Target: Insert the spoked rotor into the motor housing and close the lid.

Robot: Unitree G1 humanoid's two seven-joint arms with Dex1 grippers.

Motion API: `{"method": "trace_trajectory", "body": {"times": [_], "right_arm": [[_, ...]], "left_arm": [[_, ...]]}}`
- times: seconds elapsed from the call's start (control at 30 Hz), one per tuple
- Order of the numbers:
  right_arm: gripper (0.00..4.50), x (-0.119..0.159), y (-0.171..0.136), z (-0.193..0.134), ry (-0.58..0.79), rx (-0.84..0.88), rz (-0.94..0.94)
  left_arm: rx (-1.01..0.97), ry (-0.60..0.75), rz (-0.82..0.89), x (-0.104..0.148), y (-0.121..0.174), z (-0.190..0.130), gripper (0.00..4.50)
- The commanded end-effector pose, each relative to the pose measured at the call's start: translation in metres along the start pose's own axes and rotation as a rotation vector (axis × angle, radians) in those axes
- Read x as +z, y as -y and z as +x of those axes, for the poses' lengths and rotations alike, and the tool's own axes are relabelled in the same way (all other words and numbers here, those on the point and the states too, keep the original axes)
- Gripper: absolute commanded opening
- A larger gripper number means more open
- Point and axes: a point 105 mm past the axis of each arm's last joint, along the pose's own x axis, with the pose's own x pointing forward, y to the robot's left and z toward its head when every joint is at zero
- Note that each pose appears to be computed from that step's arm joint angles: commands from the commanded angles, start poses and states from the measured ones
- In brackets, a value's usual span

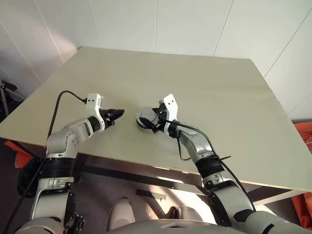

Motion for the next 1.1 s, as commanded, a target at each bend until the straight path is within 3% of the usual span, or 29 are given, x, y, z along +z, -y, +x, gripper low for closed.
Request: {"method": "trace_trajectory", "body": {"times": [0.03, 0.33, 0.5, 1.1], "right_arm": [[4.46, 0.017, -0.001, 0.005, 0.053, 0.008, -0.040], [4.46, 0.009, 0.001, 0.006, 0.042, -0.016, -0.045], [3.09, 0.007, 0.005, 0.005, 0.041, -0.028, -0.049], [3.09, 0.021, 0.000, -0.015, 0.073, 0.061, 0.014]], "left_arm": [[0.006, 0.043, 0.039, 0.016, 0.001, -0.006, 2.29], [0.019, 0.043, 0.044, 0.017, -0.002, -0.008, 2.29], [0.025, 0.047, 0.046, 0.019, -0.003, -0.009, 2.29], [0.014, 0.047, 0.043, 0.018, -0.001, -0.006, 2.29]]}}
